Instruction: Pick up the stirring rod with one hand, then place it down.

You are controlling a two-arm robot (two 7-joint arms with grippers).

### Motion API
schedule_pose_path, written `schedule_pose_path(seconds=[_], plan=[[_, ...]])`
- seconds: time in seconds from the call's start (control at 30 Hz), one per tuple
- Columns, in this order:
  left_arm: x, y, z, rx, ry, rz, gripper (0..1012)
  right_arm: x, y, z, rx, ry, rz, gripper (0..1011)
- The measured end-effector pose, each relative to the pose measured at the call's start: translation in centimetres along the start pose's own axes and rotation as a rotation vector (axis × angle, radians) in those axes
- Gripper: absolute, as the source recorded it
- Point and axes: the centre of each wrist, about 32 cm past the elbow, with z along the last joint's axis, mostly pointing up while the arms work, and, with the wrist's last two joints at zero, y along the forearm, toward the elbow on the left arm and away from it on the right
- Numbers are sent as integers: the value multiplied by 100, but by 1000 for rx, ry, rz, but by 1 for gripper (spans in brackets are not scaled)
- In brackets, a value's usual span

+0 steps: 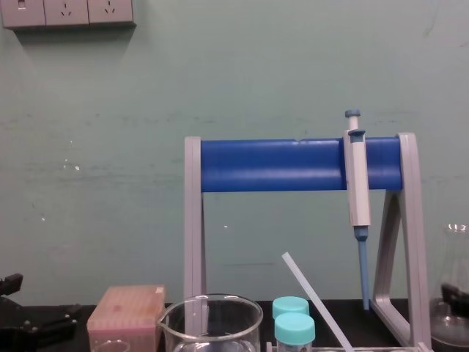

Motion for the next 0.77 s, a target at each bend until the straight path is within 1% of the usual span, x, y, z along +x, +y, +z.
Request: schedule_pose_path(seconds=[0.07, 0.2, 0.77], plan=[[0, 0, 0, 0, 0, 0, 1000, -15, -40, -25, -33, 6, -19, 1003], [0, 0, 0, 0, 0, 0, 1000, -35, -67, -43, -60, 16, -22, 1003], [0, 0, 0, 0, 0, 0, 1000, -31, -51, -35, -48, 14, -18, 1003]])
